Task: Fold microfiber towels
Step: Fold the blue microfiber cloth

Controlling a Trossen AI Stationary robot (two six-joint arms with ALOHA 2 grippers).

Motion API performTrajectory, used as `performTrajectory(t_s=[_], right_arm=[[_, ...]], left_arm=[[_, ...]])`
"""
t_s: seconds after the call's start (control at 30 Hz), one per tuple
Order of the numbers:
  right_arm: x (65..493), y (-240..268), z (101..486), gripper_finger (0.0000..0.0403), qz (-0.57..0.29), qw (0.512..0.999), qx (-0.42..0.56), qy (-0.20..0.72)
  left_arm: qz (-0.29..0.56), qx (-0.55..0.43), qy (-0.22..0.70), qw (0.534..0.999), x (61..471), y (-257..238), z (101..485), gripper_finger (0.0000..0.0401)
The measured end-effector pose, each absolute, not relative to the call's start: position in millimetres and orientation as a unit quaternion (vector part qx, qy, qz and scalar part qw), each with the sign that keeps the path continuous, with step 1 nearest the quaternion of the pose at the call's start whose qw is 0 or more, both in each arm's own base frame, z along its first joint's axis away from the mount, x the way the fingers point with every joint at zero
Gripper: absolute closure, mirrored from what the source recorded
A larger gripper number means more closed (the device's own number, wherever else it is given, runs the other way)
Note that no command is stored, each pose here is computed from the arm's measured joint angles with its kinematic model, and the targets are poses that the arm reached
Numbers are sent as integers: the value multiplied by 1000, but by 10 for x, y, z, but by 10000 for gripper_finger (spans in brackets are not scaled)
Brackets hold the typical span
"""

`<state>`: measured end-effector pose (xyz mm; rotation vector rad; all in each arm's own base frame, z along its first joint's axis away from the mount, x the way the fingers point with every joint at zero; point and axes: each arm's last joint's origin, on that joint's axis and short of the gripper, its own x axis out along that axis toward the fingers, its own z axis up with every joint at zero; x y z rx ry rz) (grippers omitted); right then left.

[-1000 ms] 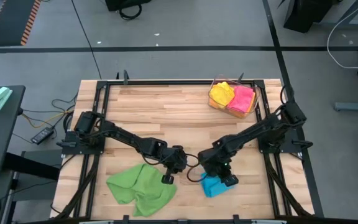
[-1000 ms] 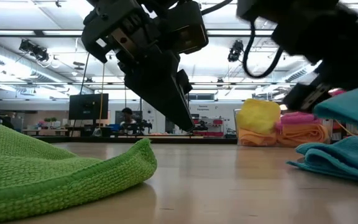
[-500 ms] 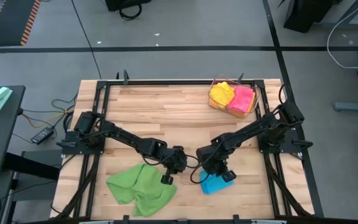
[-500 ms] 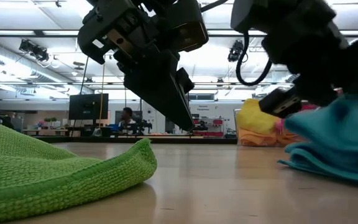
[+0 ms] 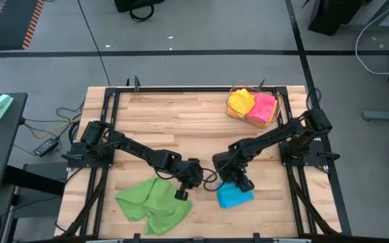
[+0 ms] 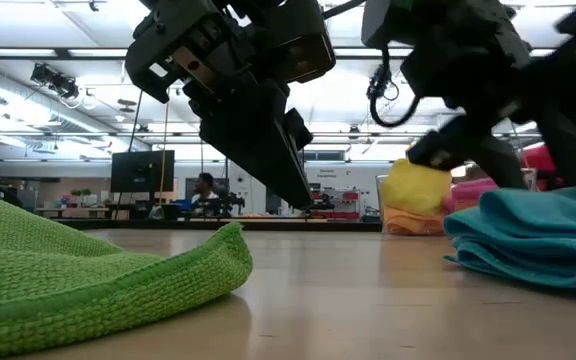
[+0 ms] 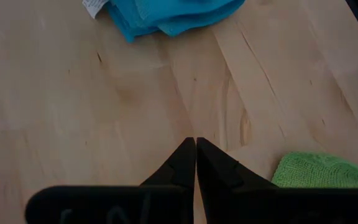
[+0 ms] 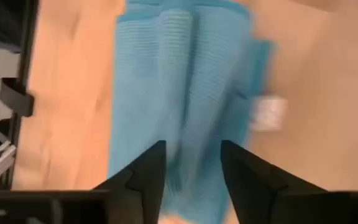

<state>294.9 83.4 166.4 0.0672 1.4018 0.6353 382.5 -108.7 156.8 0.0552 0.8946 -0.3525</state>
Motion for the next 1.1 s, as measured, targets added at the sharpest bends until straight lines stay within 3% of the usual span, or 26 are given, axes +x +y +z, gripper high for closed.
performTrajectory(t_s=[0.2, 0.43, 0.67, 0.93, 1.1], right_arm=[[2927, 701, 1873, 222, 250, 738, 17, 627], [2956, 922, 2033, 230, 334, 772, 13, 540], [2878, 1221, 1820, 250, 389, 785, -17, 483], [2598, 1040, 1372, 274, 292, 772, -14, 565], [2613, 1014, 1370, 282, 281, 774, 16, 568]], left_arm=[[-170, 26, 427, 888, 3831, -1087, 1574, 387], [-177, 32, 427, 886, 3818, -1131, 1573, 377], [-174, 29, 434, 883, 3807, -1128, 1564, 379], [-174, 29, 433, 884, 3809, -1131, 1566, 388], [-174, 29, 430, 885, 3813, -1131, 1570, 381]])
